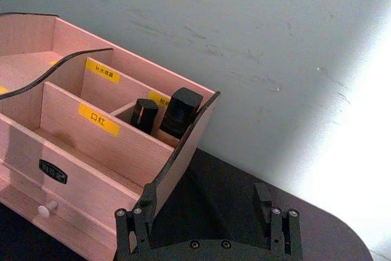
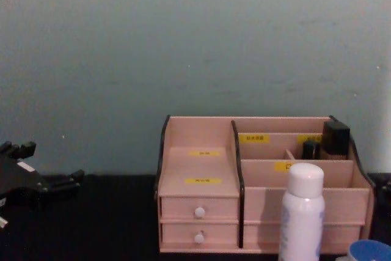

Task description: Pick up the facial cleanser and watermelon frost from the table and place them into the tiered storage box.

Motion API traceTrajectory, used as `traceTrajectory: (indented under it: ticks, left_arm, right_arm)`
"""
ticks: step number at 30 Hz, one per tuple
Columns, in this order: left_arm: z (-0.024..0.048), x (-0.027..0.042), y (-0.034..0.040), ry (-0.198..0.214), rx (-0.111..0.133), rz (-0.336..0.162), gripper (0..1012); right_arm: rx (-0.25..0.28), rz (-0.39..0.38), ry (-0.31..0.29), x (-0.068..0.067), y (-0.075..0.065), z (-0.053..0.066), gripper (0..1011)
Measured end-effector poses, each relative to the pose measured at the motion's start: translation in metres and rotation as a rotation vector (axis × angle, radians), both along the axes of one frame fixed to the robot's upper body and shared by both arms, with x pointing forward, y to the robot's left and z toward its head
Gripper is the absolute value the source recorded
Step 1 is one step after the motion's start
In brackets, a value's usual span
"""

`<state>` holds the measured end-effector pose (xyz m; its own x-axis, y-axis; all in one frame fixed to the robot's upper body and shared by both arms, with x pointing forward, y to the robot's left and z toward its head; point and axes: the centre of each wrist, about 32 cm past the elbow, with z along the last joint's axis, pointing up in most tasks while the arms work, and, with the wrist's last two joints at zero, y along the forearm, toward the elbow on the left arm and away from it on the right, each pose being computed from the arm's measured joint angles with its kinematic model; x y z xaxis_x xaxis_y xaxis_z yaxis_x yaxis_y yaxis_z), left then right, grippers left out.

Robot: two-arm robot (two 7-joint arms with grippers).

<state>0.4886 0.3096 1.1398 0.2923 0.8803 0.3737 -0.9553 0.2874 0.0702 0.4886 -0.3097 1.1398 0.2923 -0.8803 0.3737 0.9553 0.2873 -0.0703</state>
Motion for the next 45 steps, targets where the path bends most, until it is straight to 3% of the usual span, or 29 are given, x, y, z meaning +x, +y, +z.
traceTrajectory:
  ticks: [18,26,35,45]
  left_arm:
    - [0.0,0.0,0.0,0.0,0.0,0.0,1001]
    - [0.0,0.0,0.0,0.0,0.0,0.0,1001]
    - [0.0,0.0,0.0,0.0,0.0,0.0,1001]
    - [0.0,0.0,0.0,0.0,0.0,0.0,1001]
  right_arm:
    - [0.0,0.0,0.0,0.0,0.0,0.0,1000]
    - [0.022,-0.019,-0.01,-0.002,-0.006,0.005,1000]
    - [0.049,0.016,-0.023,-0.018,-0.013,0.016,1000]
    - [0.089,0.133,0.015,-0.048,-0.011,0.025,1000]
